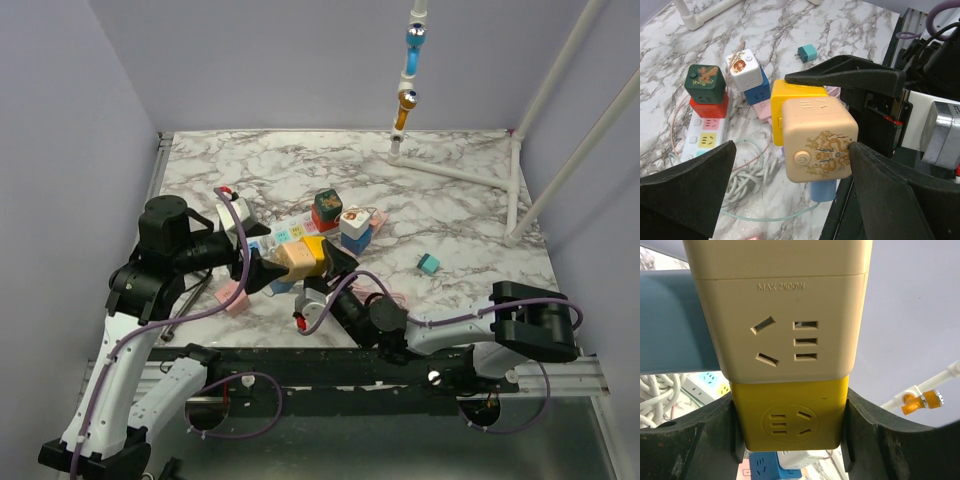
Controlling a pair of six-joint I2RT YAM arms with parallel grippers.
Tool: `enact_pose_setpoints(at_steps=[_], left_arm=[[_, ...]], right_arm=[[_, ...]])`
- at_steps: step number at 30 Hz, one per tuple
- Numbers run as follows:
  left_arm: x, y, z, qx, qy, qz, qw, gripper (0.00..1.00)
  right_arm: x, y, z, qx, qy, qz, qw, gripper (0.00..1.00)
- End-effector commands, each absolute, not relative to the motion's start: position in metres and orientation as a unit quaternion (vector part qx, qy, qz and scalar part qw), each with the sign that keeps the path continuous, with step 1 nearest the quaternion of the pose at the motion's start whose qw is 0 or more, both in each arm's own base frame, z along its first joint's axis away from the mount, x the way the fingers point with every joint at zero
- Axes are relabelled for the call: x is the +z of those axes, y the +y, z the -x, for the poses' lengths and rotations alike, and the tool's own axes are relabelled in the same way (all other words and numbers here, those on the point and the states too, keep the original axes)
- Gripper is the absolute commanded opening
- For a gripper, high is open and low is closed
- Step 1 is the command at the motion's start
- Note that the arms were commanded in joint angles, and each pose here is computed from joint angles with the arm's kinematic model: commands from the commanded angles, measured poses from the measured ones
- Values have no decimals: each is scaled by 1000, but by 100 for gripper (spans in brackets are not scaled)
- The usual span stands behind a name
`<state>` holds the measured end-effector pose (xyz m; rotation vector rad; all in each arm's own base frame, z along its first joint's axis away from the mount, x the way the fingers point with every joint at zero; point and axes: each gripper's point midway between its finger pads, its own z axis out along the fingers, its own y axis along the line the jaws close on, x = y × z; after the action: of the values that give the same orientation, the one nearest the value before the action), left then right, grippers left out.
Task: Pull the plug off the socket
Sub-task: Remove the plug from the socket.
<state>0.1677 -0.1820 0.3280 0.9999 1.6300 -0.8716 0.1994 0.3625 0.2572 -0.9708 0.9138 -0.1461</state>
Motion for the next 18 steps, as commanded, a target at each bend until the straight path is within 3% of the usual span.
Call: enact_pose_setpoints(at_steps=[1, 11, 18], left_arm=[[335, -187, -147, -392, 639, -430, 503, 98], [326, -192, -131, -424, 616, -444, 493, 98], [338, -186, -161, -376, 619, -402, 560, 99]], right_arm=[[306, 358, -194, -45, 414, 371, 830, 1], [315, 371, -193, -70, 408, 366, 834, 1], [315, 381, -181, -92, 388, 352, 847, 1]])
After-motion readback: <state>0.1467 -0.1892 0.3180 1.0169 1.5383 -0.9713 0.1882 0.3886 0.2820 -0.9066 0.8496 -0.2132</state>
